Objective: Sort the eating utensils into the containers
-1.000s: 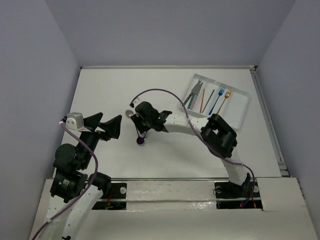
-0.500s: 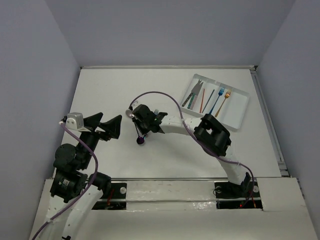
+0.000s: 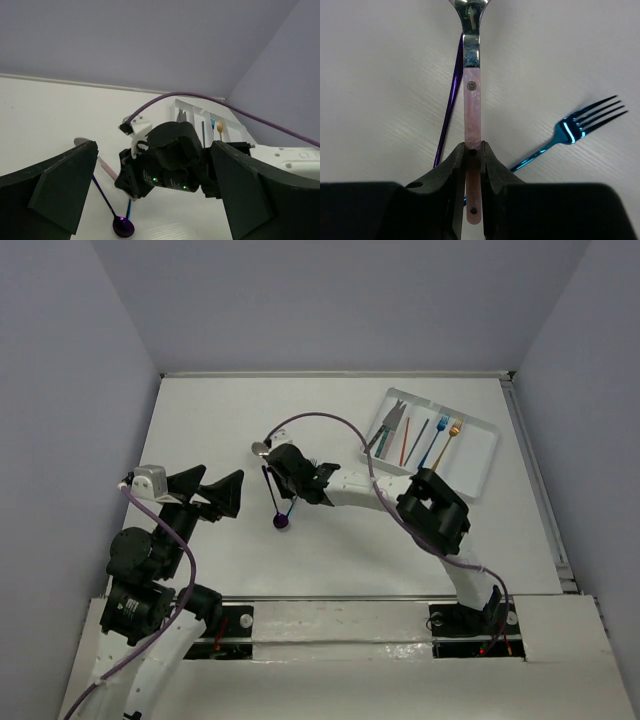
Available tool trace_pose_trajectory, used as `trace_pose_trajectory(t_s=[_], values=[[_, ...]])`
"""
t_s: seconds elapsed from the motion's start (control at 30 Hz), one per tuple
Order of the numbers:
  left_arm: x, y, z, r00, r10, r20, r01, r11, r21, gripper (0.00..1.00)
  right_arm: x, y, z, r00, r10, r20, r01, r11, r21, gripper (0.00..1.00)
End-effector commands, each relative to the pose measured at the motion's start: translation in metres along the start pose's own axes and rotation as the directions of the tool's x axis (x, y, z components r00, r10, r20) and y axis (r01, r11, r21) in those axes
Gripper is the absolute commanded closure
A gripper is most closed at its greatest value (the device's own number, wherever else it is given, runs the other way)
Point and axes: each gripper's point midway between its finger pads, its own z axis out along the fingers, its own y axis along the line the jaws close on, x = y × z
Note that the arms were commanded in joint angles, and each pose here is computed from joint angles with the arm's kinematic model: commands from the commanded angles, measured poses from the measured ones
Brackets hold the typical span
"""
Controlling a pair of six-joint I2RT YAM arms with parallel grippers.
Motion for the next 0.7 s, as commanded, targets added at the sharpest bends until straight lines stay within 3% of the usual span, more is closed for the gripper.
trace_pose_trajectory(t_s=[0.0,0.13,0.17,0.2,0.37,0.6,0.67], values=[[-0.016,-0.009,-0.002,0.998,0.004,0.062,-0.007,0.999,0.042,0.01,-0.122,-0.031,-0.074,0.909,0.198,0.367,-0.223,0.974,0.028,1.0],[-0.016,-0.014,-0.006,0.998,0.001,0.066,-0.005,0.998,0.066,0.01,-0.125,-0.116,-0.106,0.835,0.306,0.458,-0.397,0.911,0.115,1.0],[-0.016,-0.017,-0.007,0.998,0.003,0.064,-0.008,0.996,0.088,0.01,-0.097,-0.139,-0.105,0.845,0.315,0.432,-0.417,0.894,0.165,1.0],[-0.017,-0.018,-0.008,0.998,0.004,0.065,-0.01,0.996,0.09,0.01,-0.104,-0.158,-0.129,0.809,0.34,0.479,-0.462,0.872,0.161,1.0],[-0.018,-0.024,-0.014,0.998,-0.003,0.066,-0.005,0.993,0.119,0.01,-0.052,-0.283,-0.188,0.709,0.406,0.576,-0.649,0.696,0.308,1.0],[-0.019,-0.034,-0.024,0.998,-0.018,0.064,0.006,0.985,0.174,0.01,0.032,-0.392,-0.253,0.666,0.431,0.608,-0.742,0.465,0.483,1.0],[-0.022,-0.03,-0.026,0.997,-0.023,0.08,0.01,0.988,0.156,0.01,0.045,-0.404,-0.25,0.663,0.463,0.589,-0.748,0.448,0.49,1.0]])
